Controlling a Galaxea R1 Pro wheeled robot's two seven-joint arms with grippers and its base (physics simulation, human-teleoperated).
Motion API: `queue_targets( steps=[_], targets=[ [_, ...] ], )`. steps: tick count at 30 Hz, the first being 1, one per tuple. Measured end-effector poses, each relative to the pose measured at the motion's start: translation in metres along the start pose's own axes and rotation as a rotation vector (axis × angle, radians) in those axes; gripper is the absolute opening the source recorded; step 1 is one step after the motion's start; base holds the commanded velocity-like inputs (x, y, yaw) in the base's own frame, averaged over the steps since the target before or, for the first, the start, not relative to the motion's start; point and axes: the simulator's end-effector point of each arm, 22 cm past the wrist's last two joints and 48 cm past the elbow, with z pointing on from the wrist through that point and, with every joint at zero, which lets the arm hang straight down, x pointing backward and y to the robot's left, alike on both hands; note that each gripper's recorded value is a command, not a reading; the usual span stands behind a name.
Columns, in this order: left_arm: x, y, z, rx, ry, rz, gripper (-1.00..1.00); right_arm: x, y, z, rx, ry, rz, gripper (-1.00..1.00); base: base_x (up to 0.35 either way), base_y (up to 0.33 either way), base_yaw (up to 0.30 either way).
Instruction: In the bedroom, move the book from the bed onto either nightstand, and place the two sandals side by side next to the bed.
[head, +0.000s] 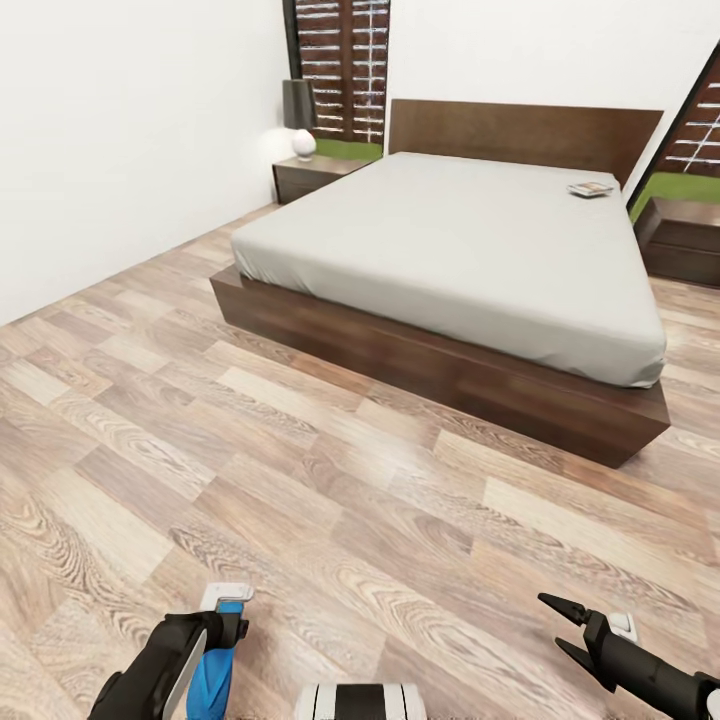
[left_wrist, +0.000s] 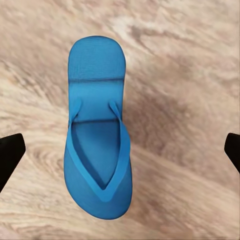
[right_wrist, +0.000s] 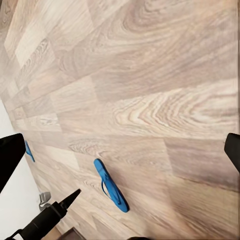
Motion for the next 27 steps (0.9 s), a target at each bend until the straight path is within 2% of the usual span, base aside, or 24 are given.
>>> queue_targets(
  steps=[17, 21, 22, 27],
  targets=[
    [0.028, -0.002, 0.022, 0.001, 0.060, 0.005, 1.00, 0.009, -0.028, 0.009, 0.052, 0.028, 0.036, 1.00, 0.000, 0.000, 0.000],
    [0.027, -0.002, 0.027, 0.001, 0.042, 0.007, 1.00, 0.011, -0.035, 0.011, 0.064, 0.034, 0.044, 1.00, 0.000, 0.000, 0.000],
    [0.019, -0.001, 0.028, -0.001, 0.004, 0.006, 1.00, 0.010, -0.035, 0.011, 0.063, 0.033, 0.044, 1.00, 0.000, 0.000, 0.000],
    [0.013, 0.013, 0.028, -0.019, -0.030, -0.046, 1.00, 0.010, -0.034, 0.011, 0.063, 0.034, 0.043, 1.00, 0.000, 0.000, 0.000]
  ],
)
